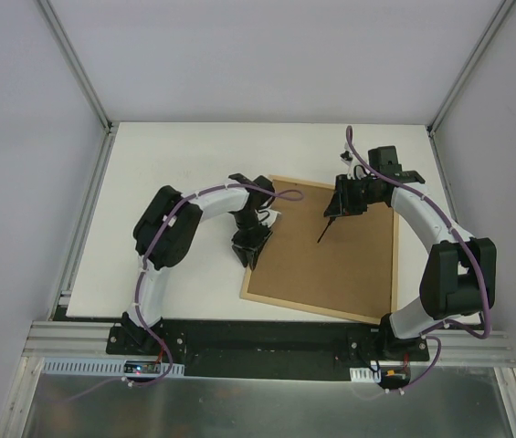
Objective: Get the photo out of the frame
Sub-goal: Adjust the photo frame at the center of the board.
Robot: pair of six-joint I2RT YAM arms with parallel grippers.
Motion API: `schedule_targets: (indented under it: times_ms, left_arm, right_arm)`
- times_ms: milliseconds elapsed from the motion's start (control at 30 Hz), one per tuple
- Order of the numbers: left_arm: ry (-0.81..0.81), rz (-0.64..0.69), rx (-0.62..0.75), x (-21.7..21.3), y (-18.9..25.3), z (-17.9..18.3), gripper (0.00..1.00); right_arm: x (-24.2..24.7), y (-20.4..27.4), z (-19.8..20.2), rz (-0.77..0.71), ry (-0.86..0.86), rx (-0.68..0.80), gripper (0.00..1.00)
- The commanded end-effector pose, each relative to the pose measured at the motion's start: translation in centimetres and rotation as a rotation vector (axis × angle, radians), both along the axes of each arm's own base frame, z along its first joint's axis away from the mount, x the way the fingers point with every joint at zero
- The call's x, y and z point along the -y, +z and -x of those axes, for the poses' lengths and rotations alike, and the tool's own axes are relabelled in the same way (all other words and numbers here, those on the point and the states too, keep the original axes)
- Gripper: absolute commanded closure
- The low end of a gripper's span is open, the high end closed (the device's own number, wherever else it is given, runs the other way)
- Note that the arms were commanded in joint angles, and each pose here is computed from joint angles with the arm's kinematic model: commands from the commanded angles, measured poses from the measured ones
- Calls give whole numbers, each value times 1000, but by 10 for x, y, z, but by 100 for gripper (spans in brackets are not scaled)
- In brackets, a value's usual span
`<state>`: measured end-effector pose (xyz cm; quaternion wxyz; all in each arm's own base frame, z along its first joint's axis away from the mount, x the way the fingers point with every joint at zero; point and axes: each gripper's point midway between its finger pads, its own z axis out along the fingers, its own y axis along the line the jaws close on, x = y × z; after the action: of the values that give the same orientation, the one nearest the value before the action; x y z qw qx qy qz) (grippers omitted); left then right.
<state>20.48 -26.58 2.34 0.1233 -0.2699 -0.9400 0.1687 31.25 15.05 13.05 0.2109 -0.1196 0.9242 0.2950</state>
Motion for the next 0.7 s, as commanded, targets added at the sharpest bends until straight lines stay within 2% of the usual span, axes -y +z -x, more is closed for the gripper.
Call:
schedule_targets:
  times_ms: [0, 333, 600, 633, 667]
  left_arm:
    - [35, 87, -30, 0, -1, -7, 100]
    - [146, 228, -76, -4, 12, -16, 100]
    - [165, 375, -82, 6, 46, -20, 100]
    - [168, 389, -78, 6, 50, -22, 99]
    - [172, 403, -77, 6, 54, -23, 93]
  right_arm:
    - [-6, 12, -1, -36, 12, 25, 100]
    - [-7, 17, 1, -51, 15, 32, 100]
    - [-6, 21, 2, -63, 15, 41, 100]
    - [-4, 23, 1, -64, 13, 47, 100]
    - [-3, 24, 1, -66, 11, 48, 99]
